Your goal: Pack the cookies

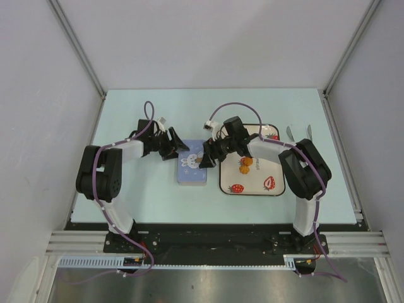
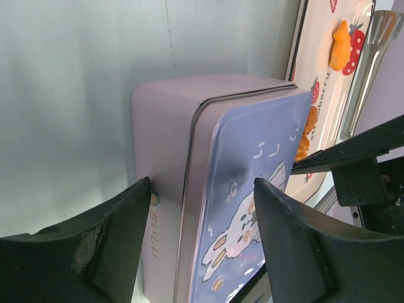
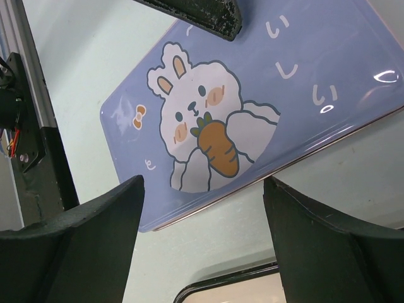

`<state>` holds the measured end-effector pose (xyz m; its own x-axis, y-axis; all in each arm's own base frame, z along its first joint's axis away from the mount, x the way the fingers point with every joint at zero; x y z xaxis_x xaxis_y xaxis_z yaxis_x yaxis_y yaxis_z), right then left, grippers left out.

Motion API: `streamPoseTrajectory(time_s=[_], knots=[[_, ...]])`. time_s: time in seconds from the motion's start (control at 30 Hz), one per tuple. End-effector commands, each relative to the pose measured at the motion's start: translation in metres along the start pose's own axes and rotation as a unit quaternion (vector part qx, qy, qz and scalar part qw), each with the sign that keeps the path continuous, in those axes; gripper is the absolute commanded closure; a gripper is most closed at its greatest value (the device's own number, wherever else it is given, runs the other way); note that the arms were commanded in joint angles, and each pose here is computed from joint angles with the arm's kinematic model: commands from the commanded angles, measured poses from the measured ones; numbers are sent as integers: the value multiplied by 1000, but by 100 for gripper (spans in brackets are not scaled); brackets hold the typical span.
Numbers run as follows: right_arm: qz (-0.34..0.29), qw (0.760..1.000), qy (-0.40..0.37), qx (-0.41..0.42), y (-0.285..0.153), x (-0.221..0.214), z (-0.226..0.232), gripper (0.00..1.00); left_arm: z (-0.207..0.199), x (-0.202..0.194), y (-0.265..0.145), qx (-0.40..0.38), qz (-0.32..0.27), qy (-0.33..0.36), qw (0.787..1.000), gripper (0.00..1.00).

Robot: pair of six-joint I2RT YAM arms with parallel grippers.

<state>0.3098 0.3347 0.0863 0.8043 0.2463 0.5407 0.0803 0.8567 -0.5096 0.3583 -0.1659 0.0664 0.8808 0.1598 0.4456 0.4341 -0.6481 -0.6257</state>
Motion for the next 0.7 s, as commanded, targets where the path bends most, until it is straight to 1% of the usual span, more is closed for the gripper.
streamPoseTrajectory(time_s=[0.0,0.2,0.4,0.67], knots=[[-8,1000,-19,-2,4,11,1,20,-14,10,-6,-20,-13,18,1000,29],[-13,1000,-19,-8,2,13,-2,20,-12,11,-3,-19,-9,18,1000,30],[-27,999,-17,-19,-1,25,-11,20,-11,13,-2,-19,-9,17,1000,30],[-38,998,-6,-45,2,37,-36,19,-10,11,0,-20,-4,16,1000,31]])
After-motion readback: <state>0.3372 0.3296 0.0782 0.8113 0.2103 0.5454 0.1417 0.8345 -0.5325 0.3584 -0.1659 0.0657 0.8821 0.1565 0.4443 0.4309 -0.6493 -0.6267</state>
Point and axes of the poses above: each gripper's point midway between its finger pads, its own y axis out along the fingers, its own z axis along the line the jaws close on, x = y × z, the point moved 2 cm from there along -y, back along the fingers, and after that the axes turned 15 degrees about y, right-handed, at the moved point
